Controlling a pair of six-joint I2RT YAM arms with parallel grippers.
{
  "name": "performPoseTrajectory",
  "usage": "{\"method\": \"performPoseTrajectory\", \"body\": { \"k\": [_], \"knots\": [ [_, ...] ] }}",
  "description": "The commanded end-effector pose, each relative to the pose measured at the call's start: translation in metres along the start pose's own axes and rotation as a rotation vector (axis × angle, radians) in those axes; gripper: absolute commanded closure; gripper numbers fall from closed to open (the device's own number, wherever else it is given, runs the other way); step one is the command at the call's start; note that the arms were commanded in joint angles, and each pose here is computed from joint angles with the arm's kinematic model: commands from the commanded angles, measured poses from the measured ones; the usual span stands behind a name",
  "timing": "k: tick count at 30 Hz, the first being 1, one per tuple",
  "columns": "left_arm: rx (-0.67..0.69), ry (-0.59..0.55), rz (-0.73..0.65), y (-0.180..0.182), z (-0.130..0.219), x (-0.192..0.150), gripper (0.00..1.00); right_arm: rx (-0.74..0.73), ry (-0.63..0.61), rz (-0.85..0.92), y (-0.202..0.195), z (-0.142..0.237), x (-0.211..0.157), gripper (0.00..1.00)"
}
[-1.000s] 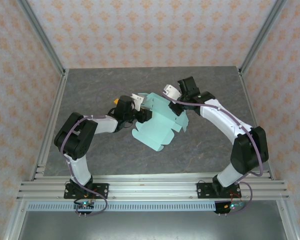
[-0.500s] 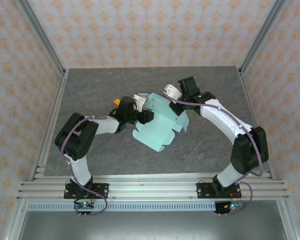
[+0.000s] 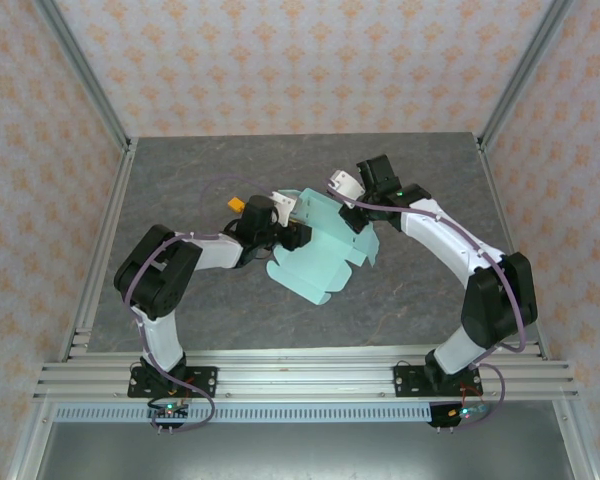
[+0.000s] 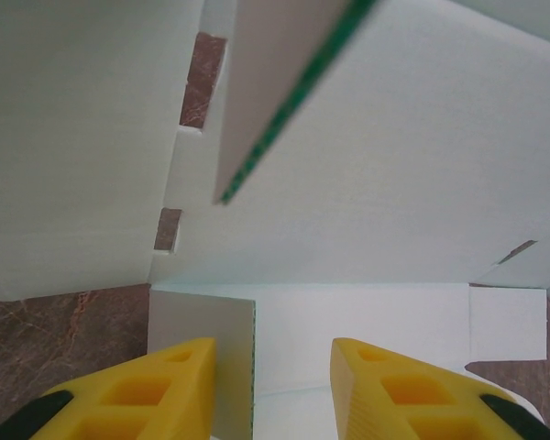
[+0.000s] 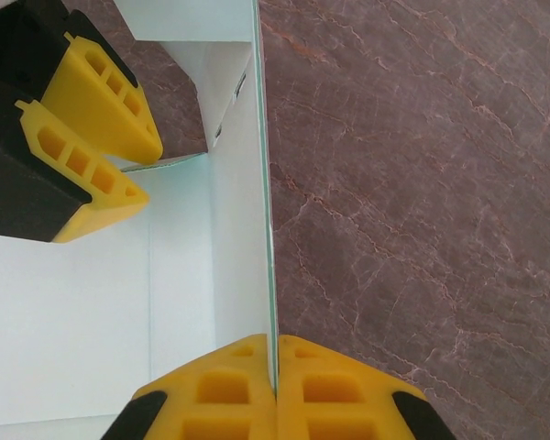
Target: Fold the paper box
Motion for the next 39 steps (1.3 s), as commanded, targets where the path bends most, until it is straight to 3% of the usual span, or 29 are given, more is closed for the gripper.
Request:
{"method": "performPoseTrajectory", "body": {
  "k": [1, 17, 29, 39],
  "knots": [
    [-0.071, -0.013, -0.027, -0.021, -0.007, 0.008, 0.63, -0.017, -0.114, -0.002, -0.003, 0.009, 0.022, 1.00],
    [-0.089, -0.027, -0.027, -0.030, -0.006, 0.007, 0.61, -0.033, -0.111, -0.011, -0.005, 0.005, 0.021, 1.00],
    [0.079, -0.152, -0.056, -0.011, 0.059, 0.029, 0.52, -0.069, -0.055, 0.156, -0.001, 0.022, 0.007, 1.00],
    [0.272, -0.290, -0.009, 0.044, 0.113, 0.053, 0.46, 0.007, -0.086, 0.293, 0.009, 0.029, 0.011, 1.00]
  ]
}}
Point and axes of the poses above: each hand's point on the last joint's axis, 136 mm out from that joint toward the fingers, its own z axis back along the fingers, its own y axis along the line the jaws close on, x = y × z, the point moved 4 cm from there along z, back along the fingers, and after that the axes turned 7 degrees about z, right-handed, at the moved point
